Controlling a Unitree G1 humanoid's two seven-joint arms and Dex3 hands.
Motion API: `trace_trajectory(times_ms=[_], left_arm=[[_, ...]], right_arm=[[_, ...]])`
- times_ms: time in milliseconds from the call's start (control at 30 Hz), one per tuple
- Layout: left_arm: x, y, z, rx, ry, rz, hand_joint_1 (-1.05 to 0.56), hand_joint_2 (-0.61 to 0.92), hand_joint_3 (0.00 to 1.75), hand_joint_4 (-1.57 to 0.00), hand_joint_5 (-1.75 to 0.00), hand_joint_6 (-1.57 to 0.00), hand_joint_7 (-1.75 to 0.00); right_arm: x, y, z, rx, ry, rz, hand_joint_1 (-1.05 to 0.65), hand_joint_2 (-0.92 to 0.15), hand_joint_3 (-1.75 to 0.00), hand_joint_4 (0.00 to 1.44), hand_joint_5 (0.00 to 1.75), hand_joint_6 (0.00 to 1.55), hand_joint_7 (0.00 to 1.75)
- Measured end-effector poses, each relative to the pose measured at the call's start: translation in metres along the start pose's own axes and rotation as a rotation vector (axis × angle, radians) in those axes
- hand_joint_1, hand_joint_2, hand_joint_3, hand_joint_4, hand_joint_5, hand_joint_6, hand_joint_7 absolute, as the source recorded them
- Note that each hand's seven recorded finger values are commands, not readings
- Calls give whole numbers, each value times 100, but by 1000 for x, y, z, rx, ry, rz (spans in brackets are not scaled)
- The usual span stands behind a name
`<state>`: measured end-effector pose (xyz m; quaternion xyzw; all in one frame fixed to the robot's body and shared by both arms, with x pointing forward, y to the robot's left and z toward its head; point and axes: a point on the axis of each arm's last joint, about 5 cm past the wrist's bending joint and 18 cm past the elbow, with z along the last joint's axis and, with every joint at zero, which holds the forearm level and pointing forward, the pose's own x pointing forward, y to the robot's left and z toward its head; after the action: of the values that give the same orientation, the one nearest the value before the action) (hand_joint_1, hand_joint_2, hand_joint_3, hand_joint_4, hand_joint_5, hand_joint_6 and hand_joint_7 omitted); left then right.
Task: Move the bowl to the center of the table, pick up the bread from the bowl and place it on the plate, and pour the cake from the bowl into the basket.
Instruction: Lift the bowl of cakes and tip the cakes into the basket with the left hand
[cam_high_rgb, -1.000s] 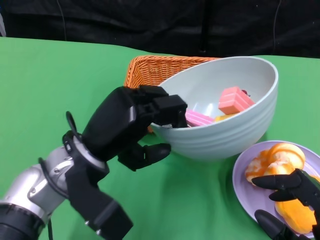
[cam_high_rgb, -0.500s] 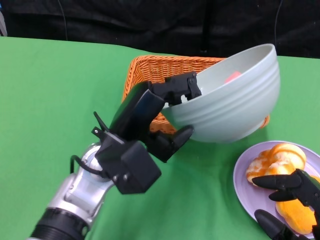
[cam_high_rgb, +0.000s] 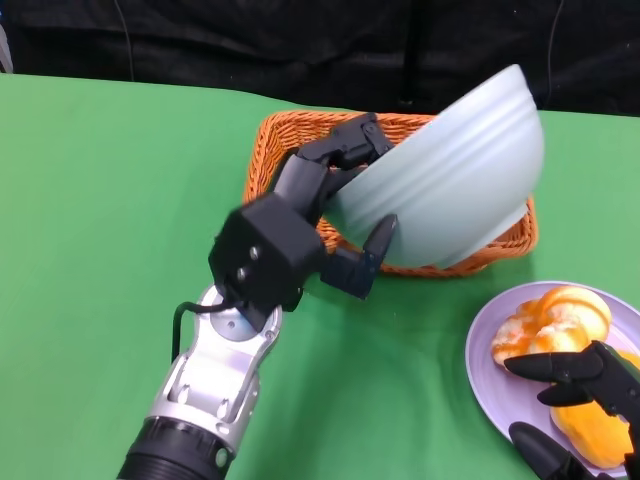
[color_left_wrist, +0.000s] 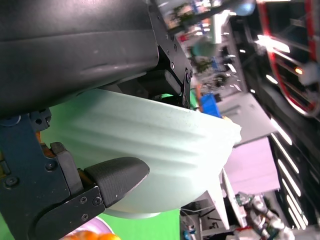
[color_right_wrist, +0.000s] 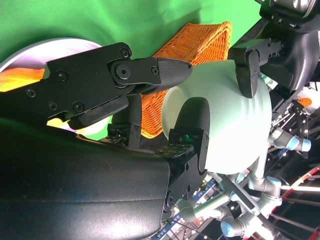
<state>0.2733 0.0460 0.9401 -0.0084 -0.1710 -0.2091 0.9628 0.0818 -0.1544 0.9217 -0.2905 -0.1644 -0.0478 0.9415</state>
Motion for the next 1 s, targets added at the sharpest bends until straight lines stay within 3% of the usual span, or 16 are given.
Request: trace_trajectory(times_ms=[633, 833, 1000], left_arm=[[11, 3, 4, -560, 283, 154, -15, 24, 175, -110, -175, -92, -175], [8, 13, 1, -715, 319, 203, -15, 27, 175, -110, -175, -92, -174], [1, 22, -10, -932, 340, 258, -17, 26, 174, -111, -175, -95, -169]], right_arm=[[-2, 0, 0, 7, 11, 4, -41, -92, -35, 39, 120, 34, 94], [-2, 0, 0, 8, 12, 5, -42, -92, -35, 40, 120, 35, 94], [-2, 0, 0, 8, 12, 5, -42, -92, -35, 40, 120, 35, 94]])
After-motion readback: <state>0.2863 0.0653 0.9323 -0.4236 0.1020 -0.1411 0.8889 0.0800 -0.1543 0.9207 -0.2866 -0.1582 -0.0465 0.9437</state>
